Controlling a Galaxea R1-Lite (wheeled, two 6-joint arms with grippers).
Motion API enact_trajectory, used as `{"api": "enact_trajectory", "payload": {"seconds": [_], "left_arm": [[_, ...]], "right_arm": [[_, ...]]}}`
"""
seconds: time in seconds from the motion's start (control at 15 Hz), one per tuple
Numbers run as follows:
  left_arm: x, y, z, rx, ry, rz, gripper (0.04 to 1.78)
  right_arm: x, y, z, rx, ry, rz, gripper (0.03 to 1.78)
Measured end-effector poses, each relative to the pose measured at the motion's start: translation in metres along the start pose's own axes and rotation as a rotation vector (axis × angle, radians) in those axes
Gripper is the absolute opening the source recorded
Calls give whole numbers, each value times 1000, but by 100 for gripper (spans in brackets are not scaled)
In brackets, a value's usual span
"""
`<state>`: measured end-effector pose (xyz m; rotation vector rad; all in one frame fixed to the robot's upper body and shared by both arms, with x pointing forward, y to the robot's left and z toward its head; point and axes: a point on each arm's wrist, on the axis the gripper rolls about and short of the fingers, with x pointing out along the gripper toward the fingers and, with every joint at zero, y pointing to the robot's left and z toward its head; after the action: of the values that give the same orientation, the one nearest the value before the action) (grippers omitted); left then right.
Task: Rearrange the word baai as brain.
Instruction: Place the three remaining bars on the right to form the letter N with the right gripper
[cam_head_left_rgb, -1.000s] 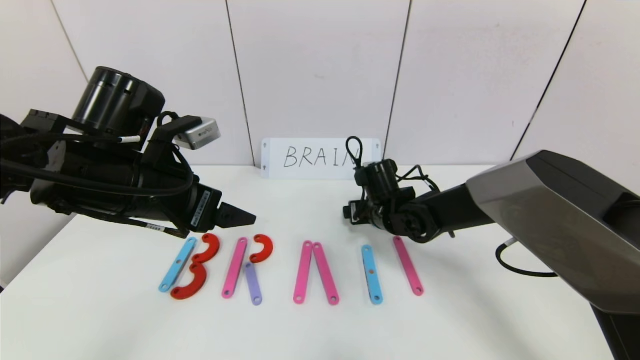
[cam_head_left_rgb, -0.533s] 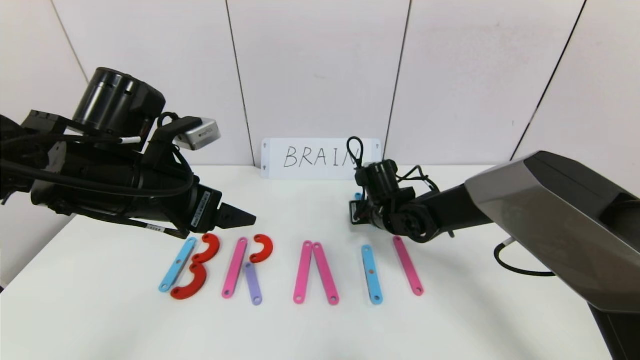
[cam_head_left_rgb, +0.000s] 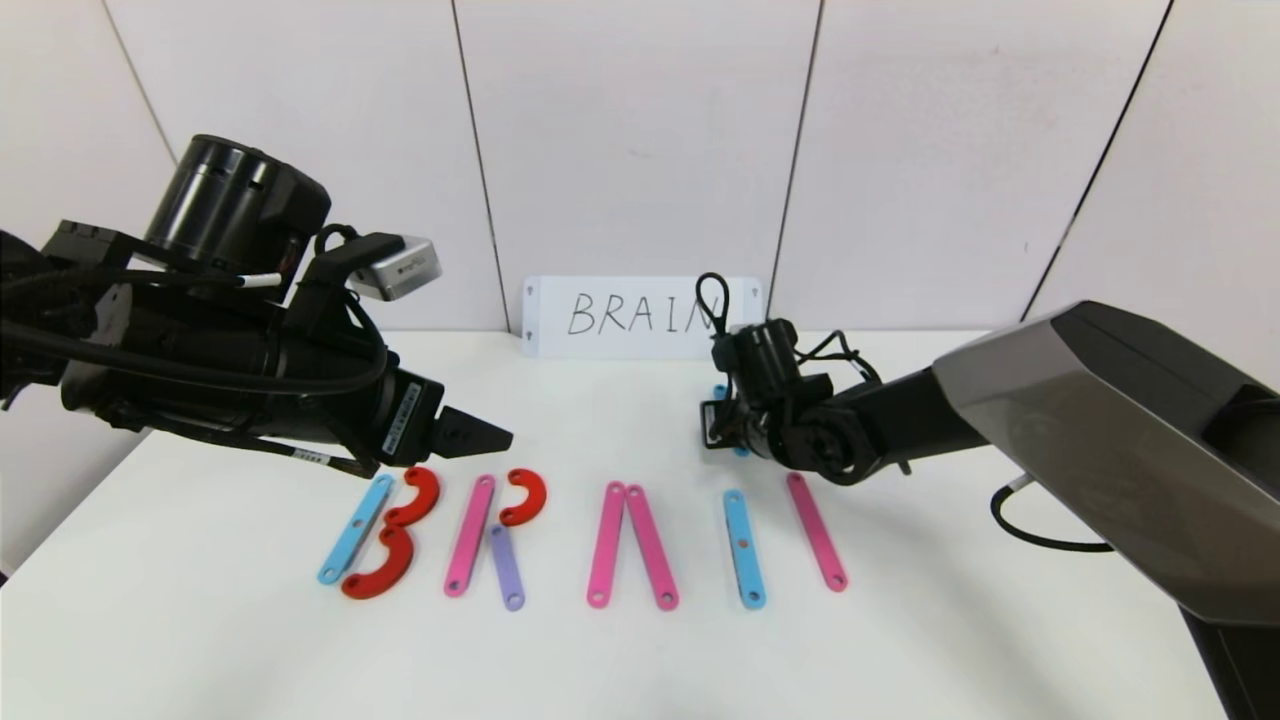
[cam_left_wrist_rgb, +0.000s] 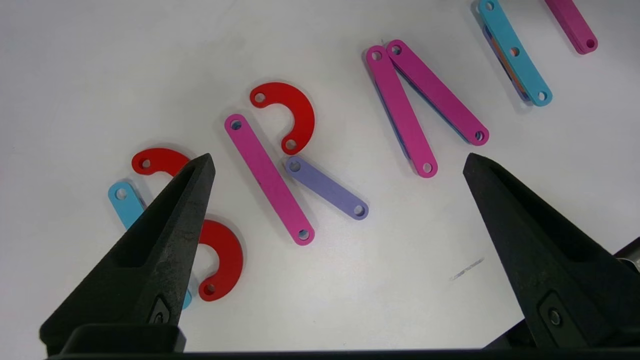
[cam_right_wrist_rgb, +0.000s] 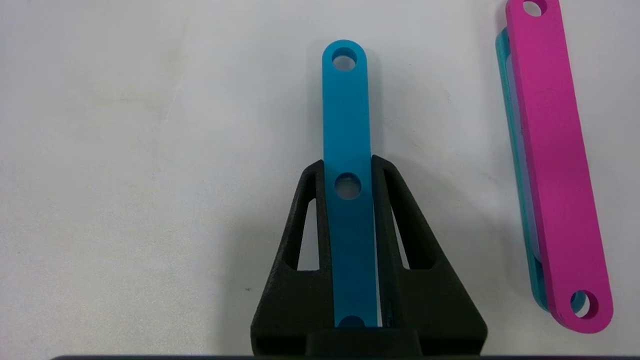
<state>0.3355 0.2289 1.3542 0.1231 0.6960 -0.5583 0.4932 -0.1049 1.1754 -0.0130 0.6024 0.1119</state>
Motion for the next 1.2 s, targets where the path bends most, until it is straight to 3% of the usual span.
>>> {"api": "enact_trajectory", "payload": {"seconds": [0.27,0.47,0.73,0.93,1.2], "left_arm": [[0,0,0,0,-1,1,174],[-3,0,1,-2,-11,4,174],[-5,0,1,-1,-16,5,174],[-5,0,1,-1,-15,6,174],[-5,0,1,-1,-15,5,174]], "right_arm": [[-14,-6,7,-2,-7,11,27],[-36,-18,10,-19,8,60,27],[-78,-48,11,-71,36,170,27],[-114,-75,-1,-145,65,244,27],[-140,-103,-24,-203,62,275,27]]}}
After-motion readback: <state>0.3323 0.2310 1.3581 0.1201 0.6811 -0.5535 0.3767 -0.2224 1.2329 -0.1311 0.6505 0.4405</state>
